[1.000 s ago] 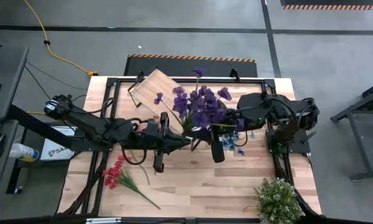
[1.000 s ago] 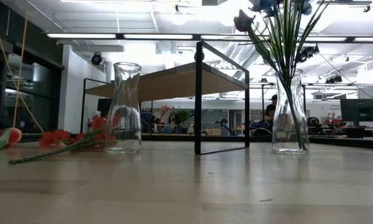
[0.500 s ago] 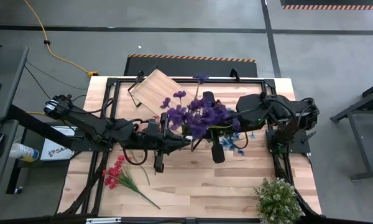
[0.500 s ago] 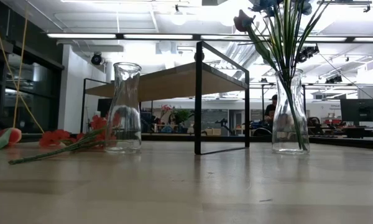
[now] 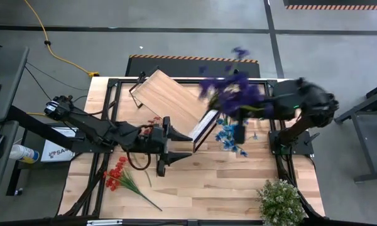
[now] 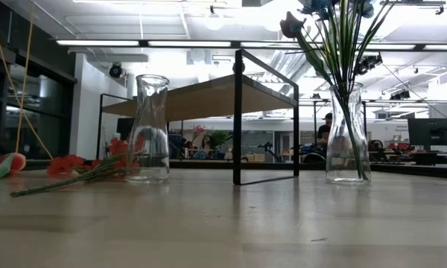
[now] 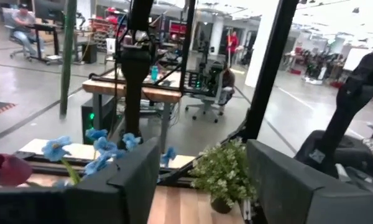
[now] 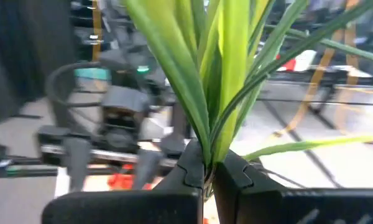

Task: Pick and place flowers into a vace then onto a shelf
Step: Put the violet flowers into the right transparent flower vase

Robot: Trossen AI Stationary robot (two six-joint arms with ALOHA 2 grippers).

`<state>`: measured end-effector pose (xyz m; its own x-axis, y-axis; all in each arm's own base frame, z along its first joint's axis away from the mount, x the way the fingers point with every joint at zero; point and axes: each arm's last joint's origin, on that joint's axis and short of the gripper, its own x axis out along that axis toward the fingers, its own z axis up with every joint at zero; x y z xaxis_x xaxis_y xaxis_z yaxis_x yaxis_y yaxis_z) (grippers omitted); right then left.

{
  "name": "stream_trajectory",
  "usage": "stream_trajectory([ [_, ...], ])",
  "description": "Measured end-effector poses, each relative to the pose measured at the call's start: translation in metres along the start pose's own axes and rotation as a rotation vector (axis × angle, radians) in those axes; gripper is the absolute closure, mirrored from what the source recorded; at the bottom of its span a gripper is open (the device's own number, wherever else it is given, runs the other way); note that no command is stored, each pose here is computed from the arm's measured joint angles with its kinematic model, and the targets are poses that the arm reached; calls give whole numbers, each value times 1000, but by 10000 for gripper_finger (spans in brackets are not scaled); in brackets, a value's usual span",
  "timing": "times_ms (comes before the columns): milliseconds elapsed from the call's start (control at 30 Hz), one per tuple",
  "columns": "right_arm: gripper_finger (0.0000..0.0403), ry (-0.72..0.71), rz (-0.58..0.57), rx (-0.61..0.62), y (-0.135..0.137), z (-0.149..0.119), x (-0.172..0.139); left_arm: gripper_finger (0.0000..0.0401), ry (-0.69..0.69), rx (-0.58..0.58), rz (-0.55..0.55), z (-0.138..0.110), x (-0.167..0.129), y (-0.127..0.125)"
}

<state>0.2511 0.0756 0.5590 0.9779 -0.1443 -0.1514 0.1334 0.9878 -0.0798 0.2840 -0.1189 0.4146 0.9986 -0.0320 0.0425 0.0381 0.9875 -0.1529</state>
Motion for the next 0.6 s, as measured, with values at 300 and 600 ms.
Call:
stream_trajectory([
  [300,402,5,-191,14,-20,2,-73,99,35,23,97,-5,0,4],
  [600,403,177,-315,178,-45,-31,-125,110,72,50,184,-9,-1,7],
])
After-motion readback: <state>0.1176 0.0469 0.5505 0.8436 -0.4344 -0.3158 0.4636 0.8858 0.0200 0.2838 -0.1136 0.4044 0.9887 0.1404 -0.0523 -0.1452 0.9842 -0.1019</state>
